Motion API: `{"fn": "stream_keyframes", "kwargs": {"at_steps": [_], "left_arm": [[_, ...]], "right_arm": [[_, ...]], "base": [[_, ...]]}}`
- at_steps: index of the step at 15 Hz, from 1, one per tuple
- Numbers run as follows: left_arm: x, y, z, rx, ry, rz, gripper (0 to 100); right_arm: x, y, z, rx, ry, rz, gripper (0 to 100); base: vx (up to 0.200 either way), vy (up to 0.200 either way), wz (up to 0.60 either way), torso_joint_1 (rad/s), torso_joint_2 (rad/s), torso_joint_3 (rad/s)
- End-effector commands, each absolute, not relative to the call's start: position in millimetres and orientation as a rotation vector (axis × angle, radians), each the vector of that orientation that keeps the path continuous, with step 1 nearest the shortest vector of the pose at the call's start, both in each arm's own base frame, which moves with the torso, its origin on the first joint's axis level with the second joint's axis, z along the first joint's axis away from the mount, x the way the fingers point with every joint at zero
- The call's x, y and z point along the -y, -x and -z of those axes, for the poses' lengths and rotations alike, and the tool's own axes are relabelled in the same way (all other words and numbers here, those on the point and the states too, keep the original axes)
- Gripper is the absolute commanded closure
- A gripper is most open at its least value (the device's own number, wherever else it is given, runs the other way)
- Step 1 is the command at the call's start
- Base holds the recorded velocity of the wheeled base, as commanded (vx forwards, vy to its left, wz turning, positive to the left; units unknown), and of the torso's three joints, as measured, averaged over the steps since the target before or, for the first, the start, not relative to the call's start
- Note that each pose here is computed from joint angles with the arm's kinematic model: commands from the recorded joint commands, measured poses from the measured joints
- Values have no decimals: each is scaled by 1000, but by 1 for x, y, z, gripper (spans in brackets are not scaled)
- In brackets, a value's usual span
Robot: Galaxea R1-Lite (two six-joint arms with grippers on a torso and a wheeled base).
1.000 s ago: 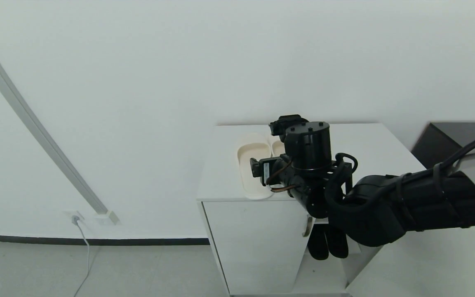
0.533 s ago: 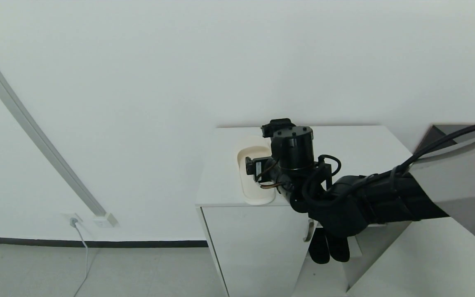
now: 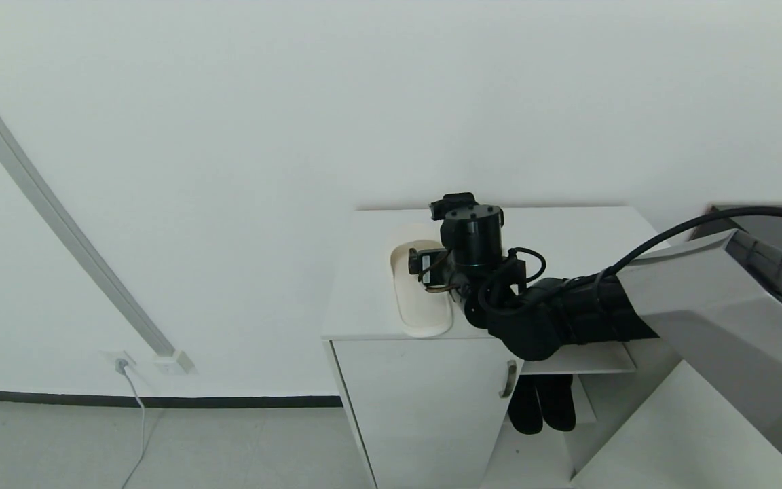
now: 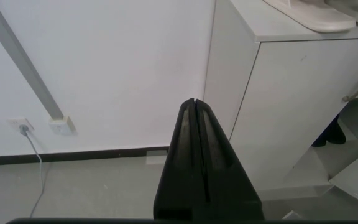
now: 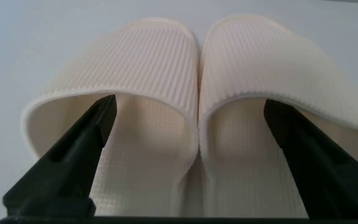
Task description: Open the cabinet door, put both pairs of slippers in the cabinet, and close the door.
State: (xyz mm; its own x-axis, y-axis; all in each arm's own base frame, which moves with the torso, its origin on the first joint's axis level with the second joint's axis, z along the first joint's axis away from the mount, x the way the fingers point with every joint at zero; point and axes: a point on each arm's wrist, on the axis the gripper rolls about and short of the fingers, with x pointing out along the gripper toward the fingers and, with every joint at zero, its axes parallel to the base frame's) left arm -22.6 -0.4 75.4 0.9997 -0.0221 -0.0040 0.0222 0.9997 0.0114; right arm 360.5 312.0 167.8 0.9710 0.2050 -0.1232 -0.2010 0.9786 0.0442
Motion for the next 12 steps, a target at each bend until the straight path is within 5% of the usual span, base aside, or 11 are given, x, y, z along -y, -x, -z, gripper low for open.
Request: {"fn": "stream_keyframes", "kwargs": {"at_steps": [1,12], "left_arm": [[0,23,-75,-4,-12,23,100],[0,23,-75,-4,-11,22,100]], "right_arm": [[-314,-364,-167,-126,-33,-203,100],[-318,-348,-190,-93,-58,-234,100]], "base": [[0,0,0,0,0,0],[0,0,0,0,0,0]]}}
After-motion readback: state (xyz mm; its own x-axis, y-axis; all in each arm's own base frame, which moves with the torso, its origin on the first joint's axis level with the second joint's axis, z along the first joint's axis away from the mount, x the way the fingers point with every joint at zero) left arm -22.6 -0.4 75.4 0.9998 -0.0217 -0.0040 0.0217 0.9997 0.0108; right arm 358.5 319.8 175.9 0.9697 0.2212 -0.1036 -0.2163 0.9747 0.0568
